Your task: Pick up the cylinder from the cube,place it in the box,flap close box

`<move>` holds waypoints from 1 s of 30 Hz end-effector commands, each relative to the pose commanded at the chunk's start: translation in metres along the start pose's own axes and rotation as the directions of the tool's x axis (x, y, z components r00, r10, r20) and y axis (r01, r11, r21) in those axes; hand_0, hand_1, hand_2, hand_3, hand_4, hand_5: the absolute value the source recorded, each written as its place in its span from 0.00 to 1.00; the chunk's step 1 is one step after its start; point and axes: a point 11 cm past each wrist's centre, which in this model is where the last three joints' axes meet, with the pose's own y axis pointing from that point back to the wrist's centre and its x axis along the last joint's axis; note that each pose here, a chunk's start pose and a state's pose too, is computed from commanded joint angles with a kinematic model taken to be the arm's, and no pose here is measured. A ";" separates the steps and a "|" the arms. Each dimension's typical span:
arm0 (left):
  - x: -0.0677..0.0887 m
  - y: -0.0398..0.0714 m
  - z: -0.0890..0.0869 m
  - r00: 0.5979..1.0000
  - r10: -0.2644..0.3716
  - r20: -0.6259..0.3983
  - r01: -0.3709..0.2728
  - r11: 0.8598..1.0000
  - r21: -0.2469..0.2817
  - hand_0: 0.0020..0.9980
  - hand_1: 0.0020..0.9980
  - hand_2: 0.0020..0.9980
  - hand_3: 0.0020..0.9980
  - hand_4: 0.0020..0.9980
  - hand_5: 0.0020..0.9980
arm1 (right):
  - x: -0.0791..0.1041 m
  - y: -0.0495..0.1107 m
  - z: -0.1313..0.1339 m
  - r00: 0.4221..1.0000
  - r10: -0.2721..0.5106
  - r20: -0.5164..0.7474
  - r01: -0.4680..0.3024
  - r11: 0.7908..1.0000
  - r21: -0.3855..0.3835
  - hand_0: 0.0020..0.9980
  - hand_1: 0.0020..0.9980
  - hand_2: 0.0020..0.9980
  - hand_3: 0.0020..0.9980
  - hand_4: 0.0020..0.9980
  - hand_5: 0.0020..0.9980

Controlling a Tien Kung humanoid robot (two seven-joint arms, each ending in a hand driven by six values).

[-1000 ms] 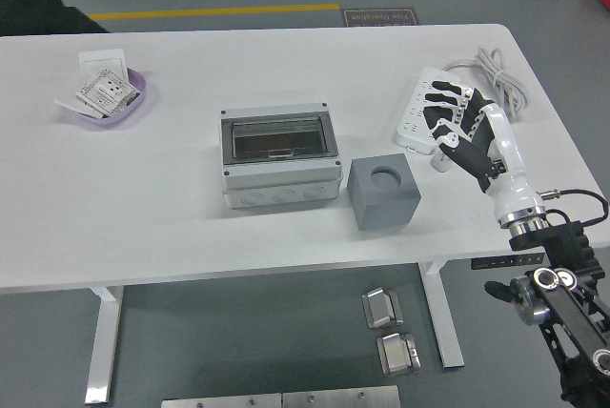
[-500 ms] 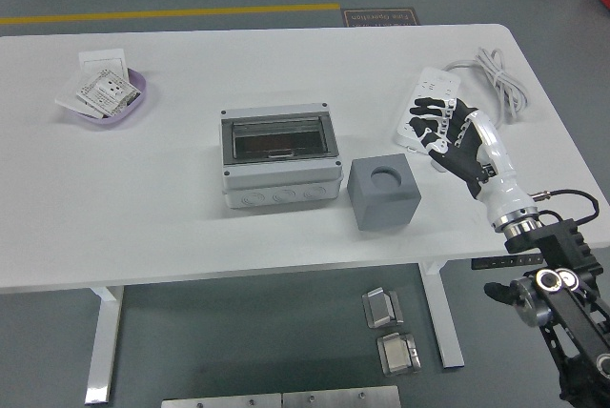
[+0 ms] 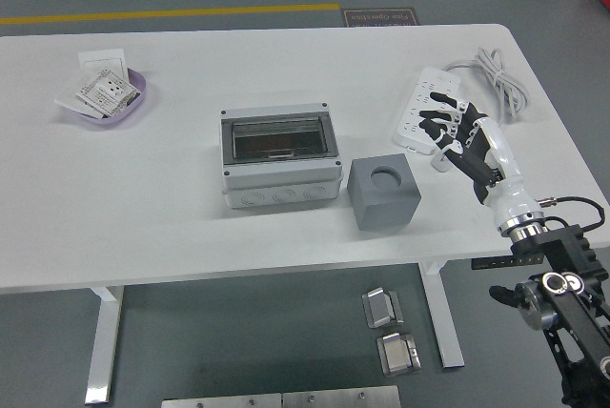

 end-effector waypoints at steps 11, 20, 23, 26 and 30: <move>0.016 0.005 0.016 0.999 0.034 -0.005 -0.034 0.999 -0.029 0.73 0.76 0.73 0.84 0.87 0.52 | 0.018 -0.002 -0.009 0.998 0.048 -0.041 -0.047 0.999 0.025 0.72 0.63 0.66 0.78 1.00 0.56; 0.029 0.009 0.028 0.998 0.060 -0.001 -0.060 0.997 -0.050 0.72 0.76 0.73 0.84 0.87 0.52 | 0.034 -0.005 -0.016 0.995 0.082 -0.056 -0.079 0.996 0.047 0.72 0.63 0.65 0.77 1.00 0.56; 0.033 0.010 0.028 0.998 0.069 0.007 -0.069 0.996 -0.051 0.72 0.74 0.73 0.84 0.86 0.51 | 0.039 -0.004 -0.016 0.994 0.092 -0.059 -0.089 0.995 0.046 0.73 0.63 0.65 0.77 1.00 0.57; 0.036 0.010 0.029 0.997 0.079 0.025 -0.078 0.996 -0.051 0.72 0.74 0.73 0.84 0.86 0.51 | 0.043 -0.003 -0.017 0.993 0.101 -0.060 -0.099 0.994 0.047 0.73 0.63 0.65 0.77 1.00 0.57; 0.038 0.011 0.029 0.994 0.088 0.062 -0.085 0.995 -0.051 0.72 0.73 0.72 0.84 0.85 0.50 | 0.048 -0.003 -0.020 0.991 0.112 -0.071 -0.108 0.993 0.056 0.73 0.63 0.65 0.77 1.00 0.58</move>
